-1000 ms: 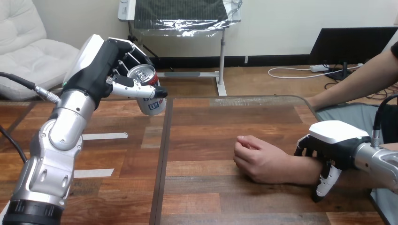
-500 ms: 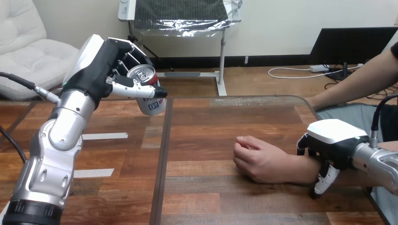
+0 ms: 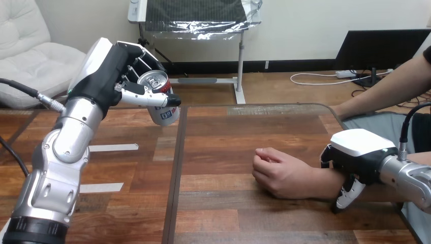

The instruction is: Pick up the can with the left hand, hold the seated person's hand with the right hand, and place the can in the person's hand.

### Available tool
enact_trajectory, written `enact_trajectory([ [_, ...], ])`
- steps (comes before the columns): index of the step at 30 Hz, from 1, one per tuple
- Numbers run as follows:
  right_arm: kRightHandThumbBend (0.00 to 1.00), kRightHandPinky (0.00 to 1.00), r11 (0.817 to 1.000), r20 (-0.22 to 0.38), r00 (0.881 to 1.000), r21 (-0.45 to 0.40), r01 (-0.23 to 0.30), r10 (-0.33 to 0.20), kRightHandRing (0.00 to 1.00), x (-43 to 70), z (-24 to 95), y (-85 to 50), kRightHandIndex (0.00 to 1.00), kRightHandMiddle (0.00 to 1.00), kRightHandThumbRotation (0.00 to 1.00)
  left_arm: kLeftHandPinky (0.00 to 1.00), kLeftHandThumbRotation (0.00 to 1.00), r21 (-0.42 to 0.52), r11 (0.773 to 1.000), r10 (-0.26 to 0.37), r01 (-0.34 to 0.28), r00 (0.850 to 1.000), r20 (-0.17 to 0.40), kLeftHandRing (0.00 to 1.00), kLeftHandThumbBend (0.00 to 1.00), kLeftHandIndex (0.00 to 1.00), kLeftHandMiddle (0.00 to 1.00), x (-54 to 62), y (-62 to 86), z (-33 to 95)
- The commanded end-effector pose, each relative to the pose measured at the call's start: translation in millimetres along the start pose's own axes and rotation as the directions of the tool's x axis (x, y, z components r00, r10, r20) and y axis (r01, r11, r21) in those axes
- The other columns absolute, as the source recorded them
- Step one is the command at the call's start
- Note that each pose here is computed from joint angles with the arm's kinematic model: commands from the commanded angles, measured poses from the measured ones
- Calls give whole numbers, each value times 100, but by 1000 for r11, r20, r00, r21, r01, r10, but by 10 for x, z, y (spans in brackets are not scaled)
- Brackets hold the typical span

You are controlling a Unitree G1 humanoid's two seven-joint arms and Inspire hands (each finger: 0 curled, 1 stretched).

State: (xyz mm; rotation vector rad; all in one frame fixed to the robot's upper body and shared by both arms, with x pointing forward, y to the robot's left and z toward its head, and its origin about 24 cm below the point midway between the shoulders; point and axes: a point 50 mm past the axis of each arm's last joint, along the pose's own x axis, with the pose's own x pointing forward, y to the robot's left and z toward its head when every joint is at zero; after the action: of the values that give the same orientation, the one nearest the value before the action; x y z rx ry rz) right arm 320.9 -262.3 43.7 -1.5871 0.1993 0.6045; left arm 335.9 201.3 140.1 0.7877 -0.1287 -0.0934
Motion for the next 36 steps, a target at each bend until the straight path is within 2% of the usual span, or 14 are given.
enact_trajectory([
  [1, 79, 18, 995, 34, 995, 38, -90, 89, 26, 78, 160, 284, 48, 38, 20, 27, 0, 12, 997, 73, -75, 992, 103, 32, 73, 42, 39, 59, 225, 268],
  [10, 77, 18, 996, 47, 997, 46, -71, 69, 26, 81, 179, 261, 44, 37, 26, 27, 0, 13, 997, 71, -73, 992, 102, 32, 73, 42, 39, 63, 216, 263],
  [21, 76, 22, 996, 69, 997, 84, -32, 27, 29, 76, 190, 219, 40, 38, 27, 27, 0, 10, 997, 69, -71, 992, 105, 32, 73, 42, 39, 66, 204, 252],
  [28, 77, 21, 990, 88, 995, 135, 33, -46, 27, 65, 199, 180, 37, 35, 23, 27, 0, 3, 998, 70, -70, 992, 109, 32, 73, 42, 39, 69, 188, 244],
  [36, 77, 22, 983, 97, 990, 166, 81, -98, 28, 63, 198, 123, 36, 35, 22, 27, 0, 3, 998, 65, -65, 992, 111, 32, 73, 42, 39, 73, 165, 229],
])
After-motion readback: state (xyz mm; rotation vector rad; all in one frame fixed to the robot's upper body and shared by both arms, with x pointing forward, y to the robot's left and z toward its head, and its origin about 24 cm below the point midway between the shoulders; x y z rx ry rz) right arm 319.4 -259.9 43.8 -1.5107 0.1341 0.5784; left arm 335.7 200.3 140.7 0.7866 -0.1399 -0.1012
